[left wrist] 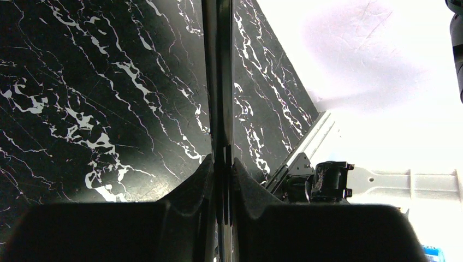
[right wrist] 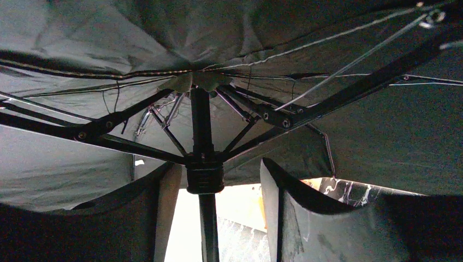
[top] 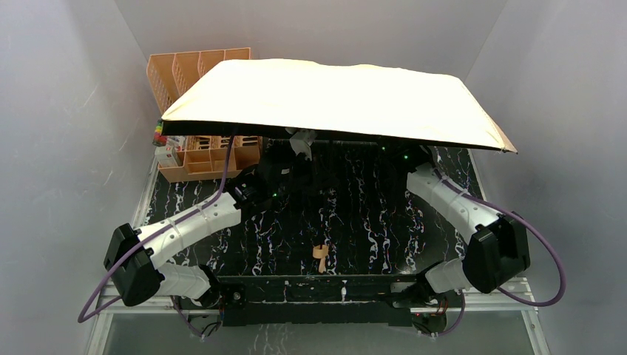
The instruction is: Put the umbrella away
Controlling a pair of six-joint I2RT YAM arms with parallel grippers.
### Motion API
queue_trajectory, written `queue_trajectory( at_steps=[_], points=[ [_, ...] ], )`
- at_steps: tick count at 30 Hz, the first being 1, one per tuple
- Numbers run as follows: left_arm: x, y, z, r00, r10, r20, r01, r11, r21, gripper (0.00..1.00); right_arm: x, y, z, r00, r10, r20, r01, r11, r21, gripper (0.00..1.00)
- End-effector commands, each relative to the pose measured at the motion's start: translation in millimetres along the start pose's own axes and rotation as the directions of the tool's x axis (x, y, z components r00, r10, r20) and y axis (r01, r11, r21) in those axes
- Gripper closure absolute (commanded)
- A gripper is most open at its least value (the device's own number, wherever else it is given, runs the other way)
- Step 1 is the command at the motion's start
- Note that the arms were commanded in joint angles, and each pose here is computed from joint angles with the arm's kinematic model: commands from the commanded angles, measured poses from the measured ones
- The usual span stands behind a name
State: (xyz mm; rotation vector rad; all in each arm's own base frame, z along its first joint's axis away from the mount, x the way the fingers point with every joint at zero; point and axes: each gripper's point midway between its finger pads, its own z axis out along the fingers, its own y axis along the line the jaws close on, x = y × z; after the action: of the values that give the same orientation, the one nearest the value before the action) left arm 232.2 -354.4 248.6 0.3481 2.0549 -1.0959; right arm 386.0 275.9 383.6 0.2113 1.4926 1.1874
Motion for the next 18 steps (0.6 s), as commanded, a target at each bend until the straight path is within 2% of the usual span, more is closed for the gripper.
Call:
queue_trajectory(
  at_steps=[1,2,3,4,5,6,7,13,18],
  points=[
    [5.0,-16.1,-5.1,0.999,0.023,-0.048,-0.02,0.998,0.061,1.0,-35.1,37.9,4.4,0.995,-0.018,0.094,0.028,0.994,-0.11,0.4],
    [5.2,-15.8,-5.2,0.999,0.022,-0.048,-0.019,0.998,0.061,1.0,-35.8,38.4,4.5,0.995,-0.019,0.097,0.03,0.993,-0.112,0.42],
    [5.8,-15.4,-5.4,0.999,0.021,-0.048,-0.018,0.998,0.059,1.0,-35.9,38.4,4.7,0.995,-0.024,0.099,0.035,0.993,-0.114,0.49],
    [6.8,-14.8,-5.7,0.999,0.021,-0.05,-0.018,0.998,0.058,1.0,-37.0,40.0,4.2,0.994,-0.028,0.105,0.041,0.992,-0.123,0.63],
    [6.6,-14.1,-6.2,0.999,0.019,-0.049,-0.016,0.998,0.057,1.0,-37.7,40.4,3.3,0.993,-0.039,0.112,0.053,0.991,-0.127,0.84],
    [7.5,-13.9,-6.5,0.999,0.018,-0.049,-0.015,0.998,0.056,1.0,-39.9,40.0,1.9,0.991,-0.053,0.124,0.068,0.99,-0.123,0.94],
    [7.8,-13.3,-7.0,0.999,0.018,-0.048,-0.015,0.998,0.054,1.0,-41.1,40.2,0.6,0.989,-0.064,0.133,0.081,0.989,-0.125,0.99],
    [4.9,-9.4,-13.6,1.0,0.017,-0.023,-0.016,0.999,0.032,1.0,-47.6,44.6,-14.3,0.984,-0.074,0.163,0.096,0.987,-0.131,1.0],
    [-33.2,-14.3,-23.8,0.99,0.098,0.101,-0.098,0.995,-0.007,1.0,-38.1,46.9,-39.3,0.996,0.013,0.089,-0.005,0.996,-0.09,1.0]
  ],
)
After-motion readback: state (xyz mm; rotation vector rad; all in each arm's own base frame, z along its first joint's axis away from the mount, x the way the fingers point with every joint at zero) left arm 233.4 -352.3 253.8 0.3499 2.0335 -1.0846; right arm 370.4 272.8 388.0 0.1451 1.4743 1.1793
